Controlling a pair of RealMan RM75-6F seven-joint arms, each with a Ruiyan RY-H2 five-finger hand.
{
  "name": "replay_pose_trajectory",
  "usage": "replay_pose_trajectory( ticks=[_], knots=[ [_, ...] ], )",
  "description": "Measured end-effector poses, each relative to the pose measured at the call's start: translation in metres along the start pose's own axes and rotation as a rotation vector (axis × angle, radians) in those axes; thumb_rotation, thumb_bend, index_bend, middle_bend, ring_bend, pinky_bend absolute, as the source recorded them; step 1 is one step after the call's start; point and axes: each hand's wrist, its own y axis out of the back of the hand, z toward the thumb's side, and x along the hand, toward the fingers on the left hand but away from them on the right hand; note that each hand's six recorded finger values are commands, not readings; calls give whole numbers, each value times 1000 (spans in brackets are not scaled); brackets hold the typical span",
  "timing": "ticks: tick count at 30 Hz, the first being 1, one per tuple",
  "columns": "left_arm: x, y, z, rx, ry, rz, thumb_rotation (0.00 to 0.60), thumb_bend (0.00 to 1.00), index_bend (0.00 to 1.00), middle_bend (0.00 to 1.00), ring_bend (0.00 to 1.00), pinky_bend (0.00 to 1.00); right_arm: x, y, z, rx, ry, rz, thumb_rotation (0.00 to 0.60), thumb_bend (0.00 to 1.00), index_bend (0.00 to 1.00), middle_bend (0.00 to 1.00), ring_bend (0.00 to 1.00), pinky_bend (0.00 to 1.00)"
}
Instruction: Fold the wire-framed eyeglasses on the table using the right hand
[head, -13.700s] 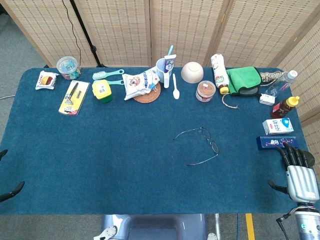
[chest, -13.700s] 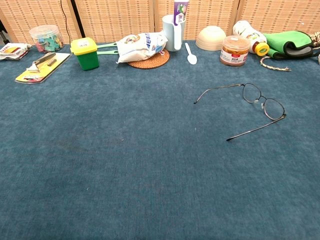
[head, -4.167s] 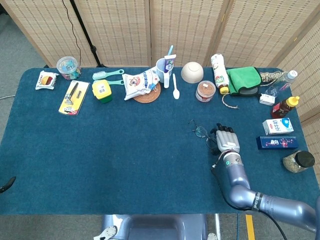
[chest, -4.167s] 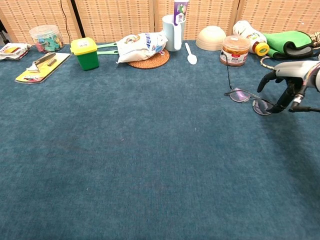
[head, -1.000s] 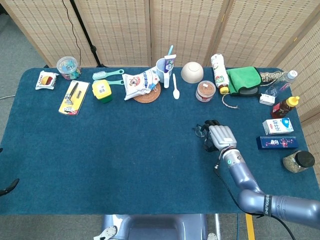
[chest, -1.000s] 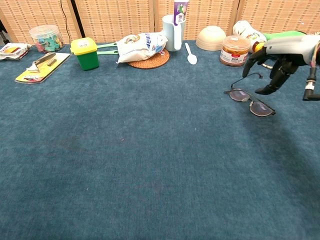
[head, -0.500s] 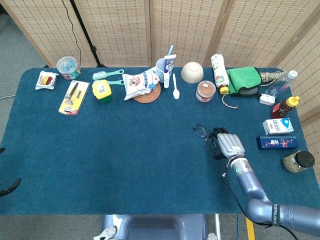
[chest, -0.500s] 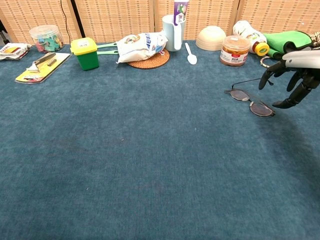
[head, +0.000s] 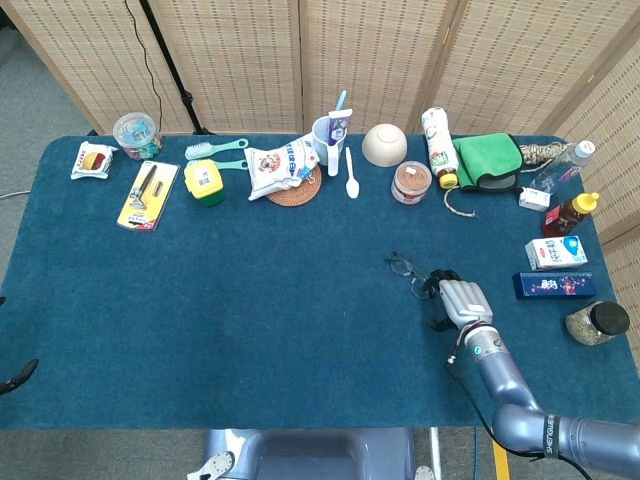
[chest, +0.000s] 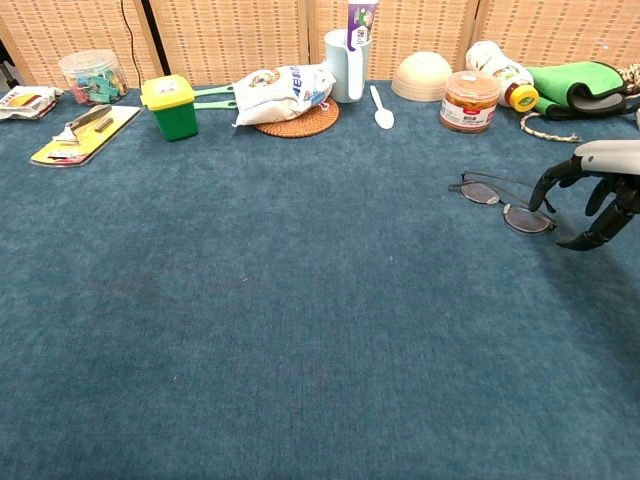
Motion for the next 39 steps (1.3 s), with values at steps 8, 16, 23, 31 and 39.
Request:
replay_pose_trajectory(
  ticks=[8,16,23,31,39],
  knots=[
    [-3,2,-1,-2,2,2,485,191,132,38,18,0,0,-10,-6,17,-15,22,600,361,283,132,104,257],
    [-4,3,-3,-4,5,2,483,190,132,38,17,0,2,-7,-6,18,-13,15,600,361,260,93,70,238],
    [-5,2,-3,-9,4,1,485,190,132,38,17,0,9,10,-1,-12,5,-29,600,362,225,66,42,198],
    [-5,1,-2,-10,0,-2,485,190,129,38,18,0,15,24,13,-233,81,-64,600,361,136,5,0,95],
    [-5,2,-3,-7,5,0,484,190,129,38,18,0,13,37,44,-531,225,-78,600,361,70,0,0,41]
  ],
)
